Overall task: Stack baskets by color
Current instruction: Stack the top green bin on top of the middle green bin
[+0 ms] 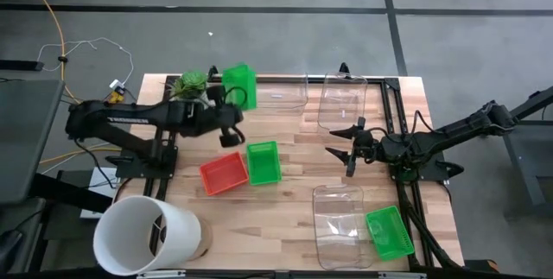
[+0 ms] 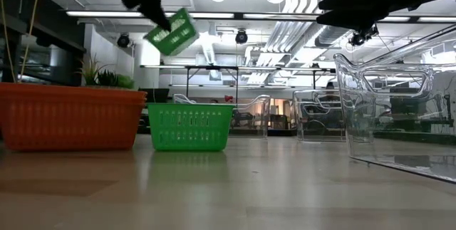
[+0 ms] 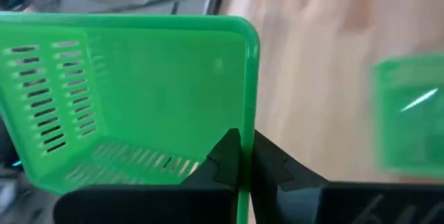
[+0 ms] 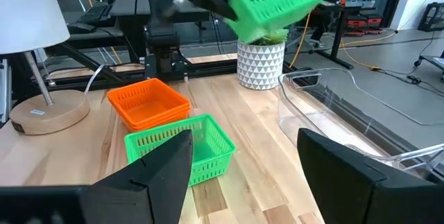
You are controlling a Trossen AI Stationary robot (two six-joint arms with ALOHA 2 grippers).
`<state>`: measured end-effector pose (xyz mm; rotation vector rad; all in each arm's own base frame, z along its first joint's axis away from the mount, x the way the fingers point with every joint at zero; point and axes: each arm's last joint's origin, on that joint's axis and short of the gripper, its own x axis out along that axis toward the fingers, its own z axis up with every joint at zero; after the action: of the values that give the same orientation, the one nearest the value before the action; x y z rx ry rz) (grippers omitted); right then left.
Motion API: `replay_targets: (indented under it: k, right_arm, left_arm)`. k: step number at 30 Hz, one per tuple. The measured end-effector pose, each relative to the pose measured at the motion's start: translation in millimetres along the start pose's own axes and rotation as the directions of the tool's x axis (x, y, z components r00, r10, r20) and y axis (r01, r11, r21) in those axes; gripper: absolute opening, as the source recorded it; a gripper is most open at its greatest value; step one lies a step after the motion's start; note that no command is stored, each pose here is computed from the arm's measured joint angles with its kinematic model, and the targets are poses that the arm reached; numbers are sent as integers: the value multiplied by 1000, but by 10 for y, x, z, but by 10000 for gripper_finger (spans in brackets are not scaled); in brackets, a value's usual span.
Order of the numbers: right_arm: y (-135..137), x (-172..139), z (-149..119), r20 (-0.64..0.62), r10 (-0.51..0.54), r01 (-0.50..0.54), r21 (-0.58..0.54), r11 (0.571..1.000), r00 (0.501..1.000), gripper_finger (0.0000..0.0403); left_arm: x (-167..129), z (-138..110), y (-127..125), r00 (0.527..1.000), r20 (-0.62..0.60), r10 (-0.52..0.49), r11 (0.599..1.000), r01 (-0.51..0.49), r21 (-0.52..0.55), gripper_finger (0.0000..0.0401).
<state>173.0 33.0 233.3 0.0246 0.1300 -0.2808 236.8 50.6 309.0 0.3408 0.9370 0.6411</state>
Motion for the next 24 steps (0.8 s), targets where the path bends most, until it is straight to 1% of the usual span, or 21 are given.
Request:
replay_targets:
  k: [3, 6, 10, 12, 14, 16, 19, 21, 24]
  right_arm:
    - [0, 0, 0, 0, 0, 0, 9, 1000, 1000, 248]
    - [0, 0, 0, 0, 0, 0, 10, 1000, 1000, 248]
    - [0, 0, 0, 0, 0, 0, 10, 1000, 1000, 248]
    - [0, 0, 0, 0, 0, 0, 10, 1000, 1000, 248]
    - [0, 0, -1, -1, 0, 0, 8, 1000, 1000, 248]
    - [-1, -1, -6, -5, 0, 1, 6, 1000, 1000, 248]
    - [-1, -1, -8, -7, -1, 1, 5, 1000, 1000, 248]
    - [-2, -1, -15, -14, -1, 1, 0, 1000, 1000, 248]
    - [-2, -1, -18, -17, -2, 1, -9, 1000, 1000, 248]
  left_arm:
    - [-168, 151, -200, 997, 32, -68, 997, 69, -35, 0]
    - [-318, 275, -455, 990, 34, -140, 990, 141, -28, 0]
    - [-410, 375, -930, 973, 7, -233, 972, 233, 17, 0]
    - [-423, 415, -1180, 967, -6, -256, 966, 256, 37, 0]
    - [-419, 453, -1425, 962, -12, -274, 961, 274, 34, 0]
    - [-391, 464, -1660, 963, -31, -269, 961, 270, 51, 0]
    - [-305, 442, -1910, 980, -37, -196, 976, 199, 84, 0]
    - [-230, 429, -2006, 990, -33, -138, 987, 141, 76, 0]
    - [-83, 406, -2077, 996, -52, -76, 997, 77, 25, 0]
